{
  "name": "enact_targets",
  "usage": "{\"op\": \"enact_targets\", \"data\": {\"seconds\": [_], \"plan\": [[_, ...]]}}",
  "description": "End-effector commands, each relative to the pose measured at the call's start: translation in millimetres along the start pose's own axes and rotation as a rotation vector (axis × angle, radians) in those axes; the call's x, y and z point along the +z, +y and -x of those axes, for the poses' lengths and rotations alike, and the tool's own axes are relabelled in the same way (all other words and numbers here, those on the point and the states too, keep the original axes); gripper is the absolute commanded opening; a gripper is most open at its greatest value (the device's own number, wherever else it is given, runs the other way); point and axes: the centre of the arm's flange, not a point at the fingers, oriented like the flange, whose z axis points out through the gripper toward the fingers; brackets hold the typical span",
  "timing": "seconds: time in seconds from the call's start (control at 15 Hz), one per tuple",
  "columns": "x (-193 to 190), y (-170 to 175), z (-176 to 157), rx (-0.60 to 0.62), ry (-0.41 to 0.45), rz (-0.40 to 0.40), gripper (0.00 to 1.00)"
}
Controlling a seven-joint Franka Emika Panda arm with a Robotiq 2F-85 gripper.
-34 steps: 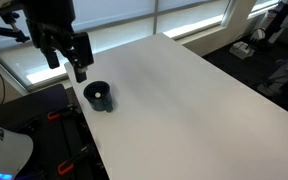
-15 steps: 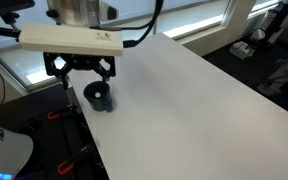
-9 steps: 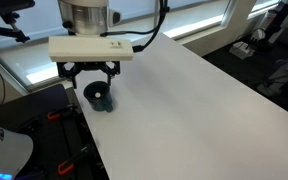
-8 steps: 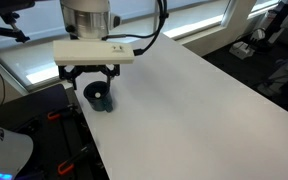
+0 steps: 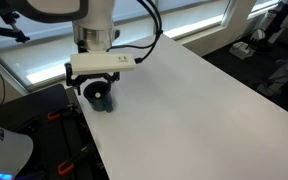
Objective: Remove the marker from the mug cup and place it on the table
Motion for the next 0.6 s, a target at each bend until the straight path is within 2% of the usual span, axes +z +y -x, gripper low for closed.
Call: {"op": "enact_targets", "data": {"seconds": [0.0,0.53], "plan": [[24.8,-15.8,-14.4,-0.045,-0.011,0.027,1.0],[41.5,-14.6,-35.3,-0.1,-0.047,0.021,1.0]]}}
